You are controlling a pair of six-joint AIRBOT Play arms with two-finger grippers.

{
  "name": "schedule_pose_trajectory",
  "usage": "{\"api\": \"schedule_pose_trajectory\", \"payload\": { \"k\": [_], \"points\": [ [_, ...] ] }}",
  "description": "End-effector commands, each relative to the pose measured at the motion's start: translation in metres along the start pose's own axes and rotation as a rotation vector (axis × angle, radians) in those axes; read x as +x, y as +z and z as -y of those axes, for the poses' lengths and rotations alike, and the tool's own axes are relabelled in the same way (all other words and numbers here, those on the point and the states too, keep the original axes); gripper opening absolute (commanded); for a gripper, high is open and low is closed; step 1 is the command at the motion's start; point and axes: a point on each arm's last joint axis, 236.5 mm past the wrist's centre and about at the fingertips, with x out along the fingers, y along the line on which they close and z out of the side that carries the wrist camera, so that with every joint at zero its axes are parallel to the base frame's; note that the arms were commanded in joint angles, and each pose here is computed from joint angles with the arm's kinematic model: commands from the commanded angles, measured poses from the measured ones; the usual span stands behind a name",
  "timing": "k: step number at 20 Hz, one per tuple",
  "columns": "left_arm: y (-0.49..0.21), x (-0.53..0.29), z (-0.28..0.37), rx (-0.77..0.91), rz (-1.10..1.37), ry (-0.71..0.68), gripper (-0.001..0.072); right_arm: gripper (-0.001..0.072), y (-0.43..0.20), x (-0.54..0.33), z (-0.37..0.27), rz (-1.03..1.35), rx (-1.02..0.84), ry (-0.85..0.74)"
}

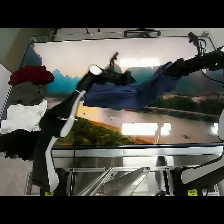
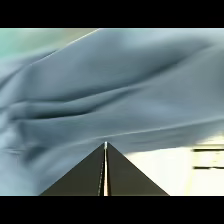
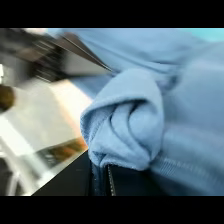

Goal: Fold the shirts.

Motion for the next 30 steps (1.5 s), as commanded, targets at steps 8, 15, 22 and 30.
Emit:
{"api": "schedule_pose_trajectory", "payload": {
  "k": [8,15,22,30],
  "points": [
    [0.042,-0.343,0.194,0.405,0.33,-0.312,0.0019,0.0166,0.031,0.321,-0.146,0.245,-0.13,0.098],
    [0.023,-0.34,0.187,0.417,0.245,-0.335,0.0018,0.0439,-0.003,0.371,-0.157,0.205,-0.154,0.111],
    [0.02,-0.316,0.174,0.378,0.179,-0.374,0.0018,0.0522,0.027,0.164,-0.028,0.035,-0.016,-0.176],
    [0.015,-0.312,0.176,0.382,0.157,-0.384,0.0018,0.0608,-0.024,0.162,0.099,-0.12,0.289,-0.29]
  ]
}}
